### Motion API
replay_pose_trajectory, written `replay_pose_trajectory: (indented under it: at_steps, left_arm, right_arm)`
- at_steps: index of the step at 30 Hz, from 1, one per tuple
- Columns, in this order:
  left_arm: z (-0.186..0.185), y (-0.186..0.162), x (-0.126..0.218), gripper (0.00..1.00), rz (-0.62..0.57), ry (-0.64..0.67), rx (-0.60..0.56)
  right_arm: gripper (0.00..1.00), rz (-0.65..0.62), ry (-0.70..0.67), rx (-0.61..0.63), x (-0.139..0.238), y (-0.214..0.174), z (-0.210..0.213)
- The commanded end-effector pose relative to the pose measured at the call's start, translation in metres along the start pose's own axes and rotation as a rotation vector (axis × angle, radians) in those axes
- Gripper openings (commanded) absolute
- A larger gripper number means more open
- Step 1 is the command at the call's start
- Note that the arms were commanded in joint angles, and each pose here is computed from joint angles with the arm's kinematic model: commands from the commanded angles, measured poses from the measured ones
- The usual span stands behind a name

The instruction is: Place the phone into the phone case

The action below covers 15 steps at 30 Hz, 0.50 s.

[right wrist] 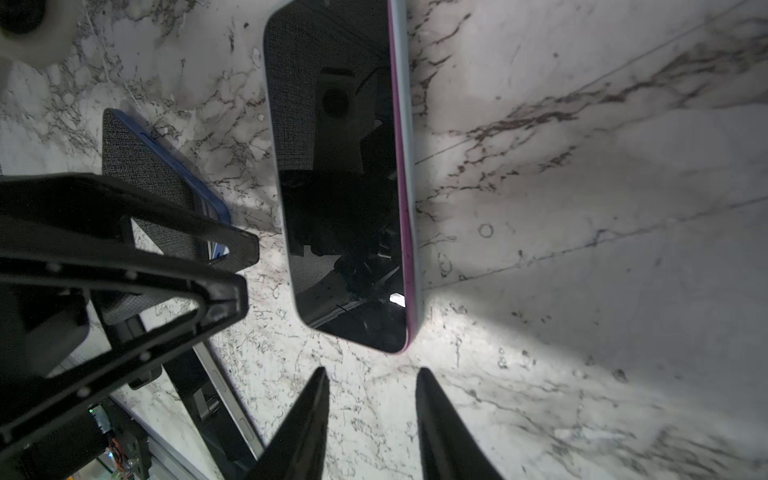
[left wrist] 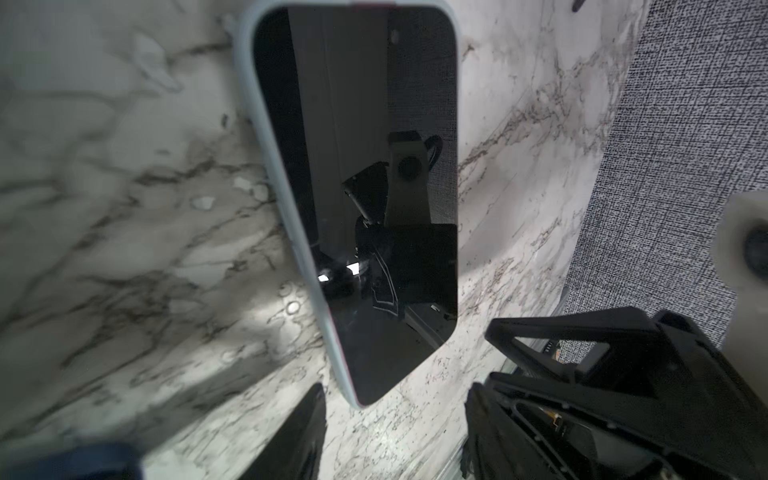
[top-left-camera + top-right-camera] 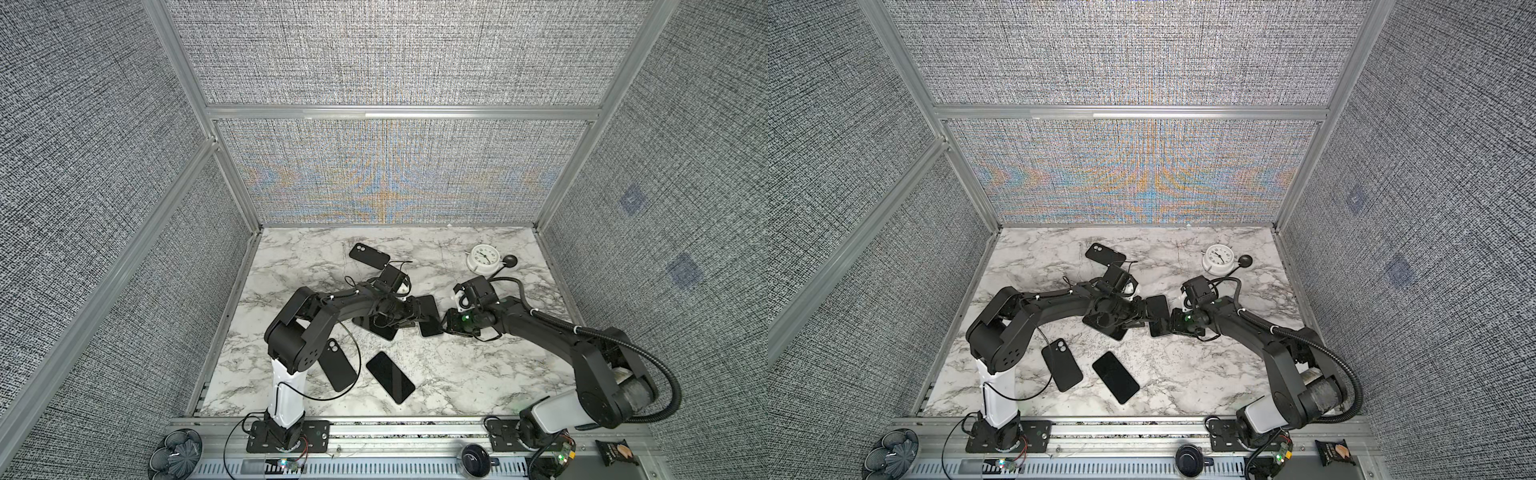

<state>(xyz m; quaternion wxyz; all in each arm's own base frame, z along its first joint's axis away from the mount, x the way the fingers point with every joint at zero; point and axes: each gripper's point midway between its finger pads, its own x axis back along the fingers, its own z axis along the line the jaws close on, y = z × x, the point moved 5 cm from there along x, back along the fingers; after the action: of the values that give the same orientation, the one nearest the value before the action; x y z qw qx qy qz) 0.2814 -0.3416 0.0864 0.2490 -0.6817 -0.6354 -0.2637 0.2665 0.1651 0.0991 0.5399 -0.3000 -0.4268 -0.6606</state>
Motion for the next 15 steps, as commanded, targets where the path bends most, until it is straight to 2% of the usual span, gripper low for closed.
replay_pose_trajectory:
  at_steps: [1,8,15]
  left_arm:
    - [-0.006,0.003,-0.002,0.55,-0.013,-0.038,0.026]
    - [0.001,0.002,-0.004,0.48,-0.017,-0.016,0.041]
    - [0.016,-0.006,-0.002,0.47,0.002,0.083,0.051]
  right_arm:
    - [0.38,0.019,0.008,0.002,-0.003,0.002,0.002]
    - [0.35,0.053,0.011,0.027,-0.012,0.005,0.003]
    - [0.29,0.068,0.008,0.025,-0.014,0.001,0.001]
